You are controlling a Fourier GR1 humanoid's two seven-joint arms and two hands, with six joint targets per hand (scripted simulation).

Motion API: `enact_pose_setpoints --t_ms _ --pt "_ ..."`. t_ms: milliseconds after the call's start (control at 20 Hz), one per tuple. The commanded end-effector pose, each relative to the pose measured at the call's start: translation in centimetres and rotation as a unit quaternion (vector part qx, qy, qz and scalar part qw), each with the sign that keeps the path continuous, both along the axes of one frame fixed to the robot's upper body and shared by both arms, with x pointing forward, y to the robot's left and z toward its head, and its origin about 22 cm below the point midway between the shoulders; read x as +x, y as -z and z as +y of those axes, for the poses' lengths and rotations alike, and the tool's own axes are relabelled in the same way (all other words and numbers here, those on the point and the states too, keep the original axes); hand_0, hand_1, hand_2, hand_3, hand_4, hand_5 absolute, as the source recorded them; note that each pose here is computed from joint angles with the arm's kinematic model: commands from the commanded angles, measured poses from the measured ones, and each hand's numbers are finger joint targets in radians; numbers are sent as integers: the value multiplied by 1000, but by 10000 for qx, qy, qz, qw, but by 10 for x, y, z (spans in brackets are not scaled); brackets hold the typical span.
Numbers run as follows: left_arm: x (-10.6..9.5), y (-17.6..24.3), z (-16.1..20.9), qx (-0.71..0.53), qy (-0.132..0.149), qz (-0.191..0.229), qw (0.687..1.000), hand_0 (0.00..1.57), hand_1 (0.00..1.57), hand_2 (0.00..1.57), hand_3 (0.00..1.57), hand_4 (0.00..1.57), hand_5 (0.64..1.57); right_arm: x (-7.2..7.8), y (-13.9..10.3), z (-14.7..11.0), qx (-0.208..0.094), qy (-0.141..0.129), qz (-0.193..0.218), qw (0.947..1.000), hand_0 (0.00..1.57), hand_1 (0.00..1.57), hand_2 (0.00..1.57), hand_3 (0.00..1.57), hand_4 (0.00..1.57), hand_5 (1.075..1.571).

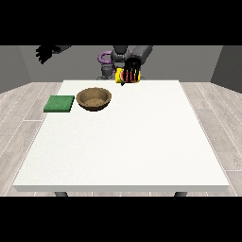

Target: Pick the cup and pour the ball into the bowl, then pick the bowl and place it on the pad

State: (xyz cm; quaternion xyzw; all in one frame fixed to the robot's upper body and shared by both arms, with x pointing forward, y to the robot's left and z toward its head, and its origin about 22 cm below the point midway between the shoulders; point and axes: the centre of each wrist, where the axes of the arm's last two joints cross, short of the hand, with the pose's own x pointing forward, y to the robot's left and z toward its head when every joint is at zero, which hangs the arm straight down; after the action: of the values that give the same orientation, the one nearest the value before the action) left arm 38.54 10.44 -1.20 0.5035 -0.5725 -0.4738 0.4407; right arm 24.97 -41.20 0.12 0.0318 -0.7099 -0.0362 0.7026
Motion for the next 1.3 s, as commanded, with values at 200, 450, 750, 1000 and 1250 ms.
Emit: enact_pose_setpoints --t_ms 200,450,750,1000,1250 --pt "-24 2 -44 1204 -203 -133 9924 587 587 1571 1197 817 1571 14 -1 1 71 -268 -32 9996 0 0 0 0 663 1561" --pt "-32 -34 -81 1912 259 -19 9812 0 0 1051 1375 745 1569 23 11 11 189 -320 -84 9993 0 0 0 0 667 1560" --pt "-39 -51 -87 1653 600 -20 9844 0 0 1178 1473 913 1571 17 -4 -16 -82 46 58 9999 0 0 0 0 694 1563" --pt "-26 -59 -47 -60 350 -188 9992 0 0 1571 1194 1140 1557 21 -17 -27 -15 211 -85 9997 0 0 0 0 714 1565" --pt "-36 -67 -31 -2631 322 -524 9628 1101 1101 1300 994 1271 1570 22 -2 -10 248 401 -81 9989 0 0 0 0 716 1570"
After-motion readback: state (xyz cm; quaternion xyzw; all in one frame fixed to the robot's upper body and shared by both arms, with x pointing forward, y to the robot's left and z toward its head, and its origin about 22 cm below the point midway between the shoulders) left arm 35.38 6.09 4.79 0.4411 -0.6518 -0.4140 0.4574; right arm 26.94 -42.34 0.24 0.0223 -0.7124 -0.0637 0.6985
